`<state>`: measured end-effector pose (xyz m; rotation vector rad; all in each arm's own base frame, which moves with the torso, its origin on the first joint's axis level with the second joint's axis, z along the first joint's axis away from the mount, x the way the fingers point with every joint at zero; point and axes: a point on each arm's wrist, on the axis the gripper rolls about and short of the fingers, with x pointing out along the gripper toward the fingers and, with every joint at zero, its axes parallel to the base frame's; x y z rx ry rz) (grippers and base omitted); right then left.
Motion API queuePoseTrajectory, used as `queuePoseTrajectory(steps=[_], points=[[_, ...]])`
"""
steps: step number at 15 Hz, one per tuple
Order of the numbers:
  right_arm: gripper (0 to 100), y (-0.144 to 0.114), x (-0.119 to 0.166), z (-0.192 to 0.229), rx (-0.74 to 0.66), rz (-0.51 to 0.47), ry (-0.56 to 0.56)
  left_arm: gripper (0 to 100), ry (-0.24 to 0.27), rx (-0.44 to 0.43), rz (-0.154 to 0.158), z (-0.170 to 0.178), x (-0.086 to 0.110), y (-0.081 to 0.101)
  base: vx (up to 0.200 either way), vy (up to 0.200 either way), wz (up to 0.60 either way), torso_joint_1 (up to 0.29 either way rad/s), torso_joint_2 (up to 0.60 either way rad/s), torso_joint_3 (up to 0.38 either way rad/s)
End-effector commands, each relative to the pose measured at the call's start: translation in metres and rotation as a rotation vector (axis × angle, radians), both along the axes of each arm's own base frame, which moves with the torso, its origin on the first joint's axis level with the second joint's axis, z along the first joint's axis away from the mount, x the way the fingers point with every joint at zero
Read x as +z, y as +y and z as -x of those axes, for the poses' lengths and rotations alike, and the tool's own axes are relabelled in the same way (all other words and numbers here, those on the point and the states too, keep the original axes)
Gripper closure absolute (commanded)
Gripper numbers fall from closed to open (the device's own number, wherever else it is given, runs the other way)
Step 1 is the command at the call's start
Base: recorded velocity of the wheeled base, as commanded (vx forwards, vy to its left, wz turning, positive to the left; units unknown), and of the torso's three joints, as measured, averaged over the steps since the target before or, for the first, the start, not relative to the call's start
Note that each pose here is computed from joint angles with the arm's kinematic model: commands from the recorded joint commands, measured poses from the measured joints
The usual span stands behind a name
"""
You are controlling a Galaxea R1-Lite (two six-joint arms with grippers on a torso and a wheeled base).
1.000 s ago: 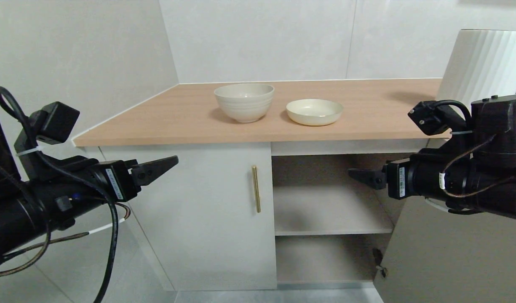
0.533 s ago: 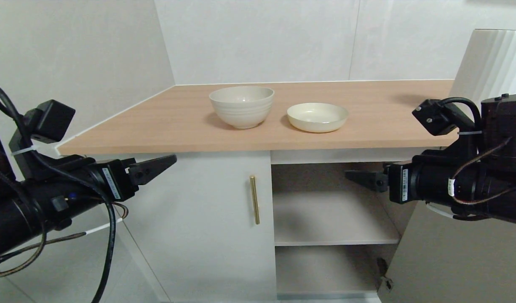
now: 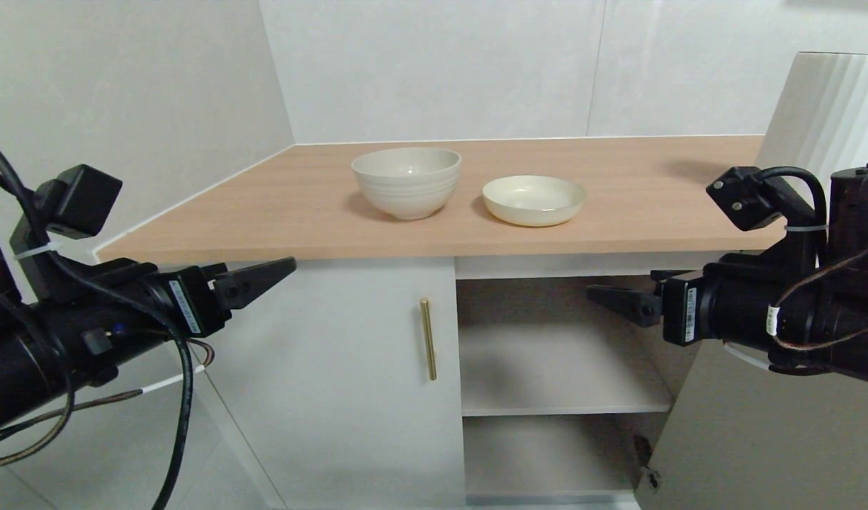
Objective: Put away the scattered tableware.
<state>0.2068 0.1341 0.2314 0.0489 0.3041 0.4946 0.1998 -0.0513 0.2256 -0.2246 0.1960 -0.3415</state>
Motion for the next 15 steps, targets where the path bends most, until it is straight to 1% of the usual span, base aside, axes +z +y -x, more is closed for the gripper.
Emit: queuePoseTrajectory(steps=[1, 5, 9, 12, 13, 15], points=[[0, 0.0, 0.0, 0.001, 0.001, 0.001, 0.003, 0, 0.007, 0.0, -0.002, -0.001, -0.002, 0.0, 0.0, 0.0, 0.0, 0.09, -0.23, -0.212], [0, 0.0, -0.002, 0.0, 0.001, 0.004, 0.008, 0, 0.01, -0.001, -0.003, -0.002, -0.002, -0.001, 0.0, 0.0, 0.0, 0.146, -0.45, -0.276], [0, 0.002, -0.005, -0.003, 0.001, 0.012, 0.019, 0, 0.029, -0.005, -0.011, -0.009, -0.005, -0.004, 0.0, 0.0, 0.0, 0.177, -0.46, -0.282], [0, 0.006, -0.008, -0.009, -0.001, 0.003, 0.003, 0, 0.04, -0.007, -0.014, -0.024, -0.005, -0.008, 0.0, 0.0, 0.0, 0.194, -0.48, -0.284], [0, 0.006, -0.009, -0.014, -0.01, -0.002, -0.005, 0, 0.048, -0.011, -0.014, -0.034, -0.004, -0.012, 0.0, 0.0, 0.0, 0.203, -0.48, -0.276], [0, 0.012, -0.013, -0.027, -0.011, 0.001, -0.052, 0, 0.083, -0.02, -0.023, -0.053, -0.006, -0.02, 0.0, 0.0, 0.0, 0.154, -0.36, -0.21]])
